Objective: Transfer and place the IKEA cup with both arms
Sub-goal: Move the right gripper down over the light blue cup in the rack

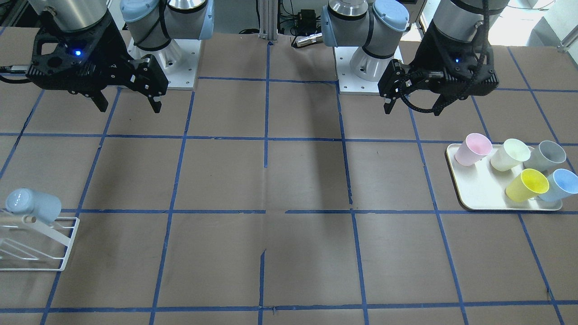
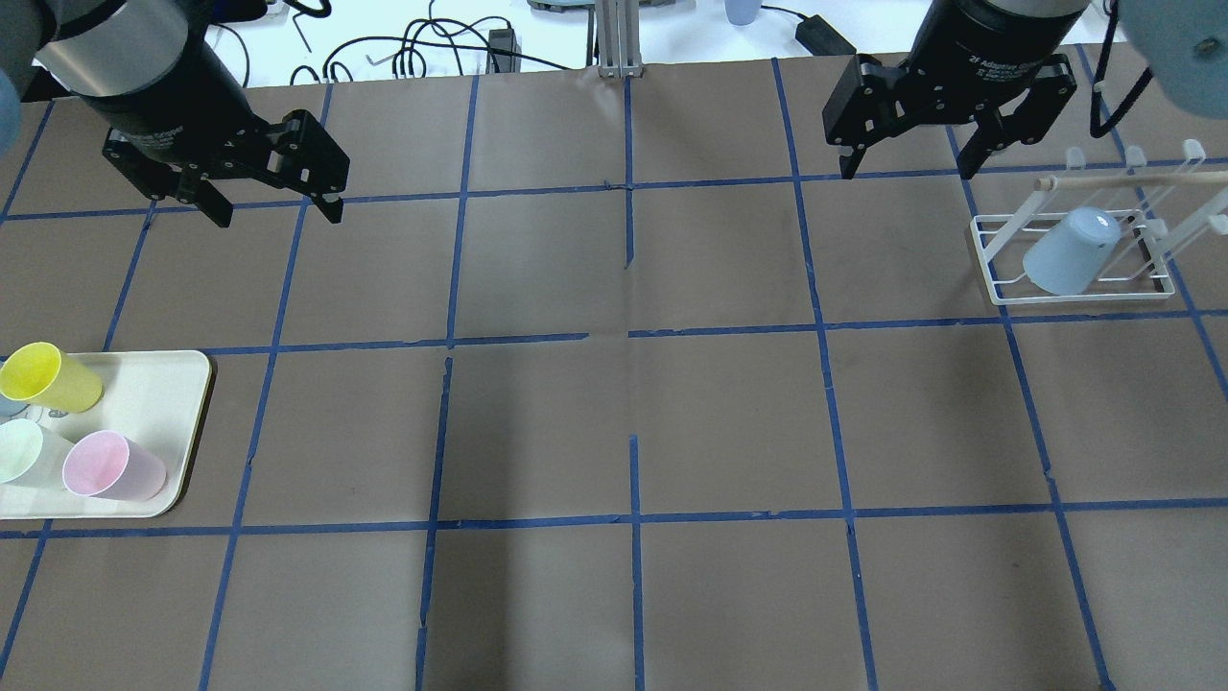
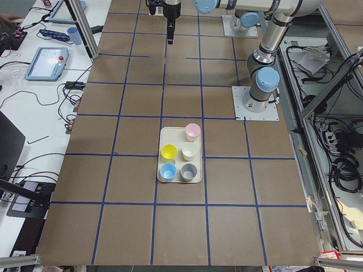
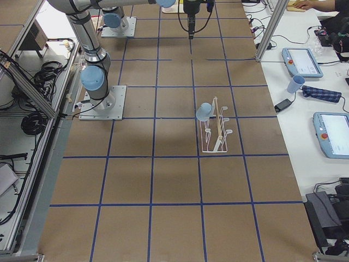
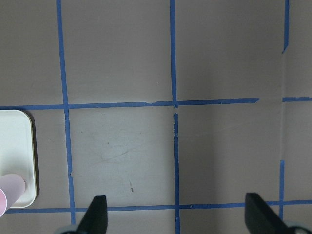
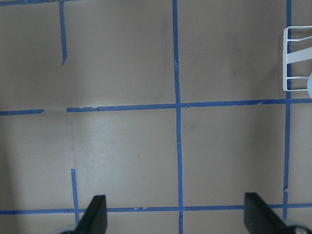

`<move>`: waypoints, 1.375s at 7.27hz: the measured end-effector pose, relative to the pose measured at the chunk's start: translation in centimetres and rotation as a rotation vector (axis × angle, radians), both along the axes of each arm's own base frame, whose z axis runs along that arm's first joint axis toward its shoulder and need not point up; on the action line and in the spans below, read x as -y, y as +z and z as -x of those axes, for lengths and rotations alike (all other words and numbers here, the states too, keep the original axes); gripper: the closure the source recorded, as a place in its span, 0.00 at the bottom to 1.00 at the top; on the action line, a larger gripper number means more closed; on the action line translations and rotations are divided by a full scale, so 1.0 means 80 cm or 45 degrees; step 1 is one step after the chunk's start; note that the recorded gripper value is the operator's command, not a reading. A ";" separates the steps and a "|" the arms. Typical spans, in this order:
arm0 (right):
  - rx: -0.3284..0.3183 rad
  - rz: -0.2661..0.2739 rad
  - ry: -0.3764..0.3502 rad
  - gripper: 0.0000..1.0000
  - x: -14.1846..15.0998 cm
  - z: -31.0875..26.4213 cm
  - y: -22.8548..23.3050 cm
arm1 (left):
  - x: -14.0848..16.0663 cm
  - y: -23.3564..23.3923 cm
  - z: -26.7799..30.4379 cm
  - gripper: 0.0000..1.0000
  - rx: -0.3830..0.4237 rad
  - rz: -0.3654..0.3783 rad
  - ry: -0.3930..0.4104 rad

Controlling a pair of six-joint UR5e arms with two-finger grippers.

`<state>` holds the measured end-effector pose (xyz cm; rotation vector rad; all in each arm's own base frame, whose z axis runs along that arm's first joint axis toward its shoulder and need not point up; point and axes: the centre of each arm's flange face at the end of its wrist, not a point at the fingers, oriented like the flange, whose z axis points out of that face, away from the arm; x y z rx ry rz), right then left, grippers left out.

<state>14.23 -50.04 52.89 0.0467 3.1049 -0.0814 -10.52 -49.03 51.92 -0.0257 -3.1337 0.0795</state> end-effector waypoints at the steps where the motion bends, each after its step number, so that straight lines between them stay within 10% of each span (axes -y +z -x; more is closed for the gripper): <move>1: 0.000 -0.001 0.000 0.00 0.000 0.000 0.000 | 0.000 0.000 0.000 0.00 0.001 0.000 0.000; 6: -0.010 0.003 -0.001 0.00 0.005 0.011 -0.001 | 0.000 -0.001 0.000 0.00 -0.002 -0.002 -0.001; 10: -0.081 -0.038 0.041 0.00 0.041 0.159 -0.023 | -0.001 -0.001 0.000 0.00 0.000 -0.001 -0.009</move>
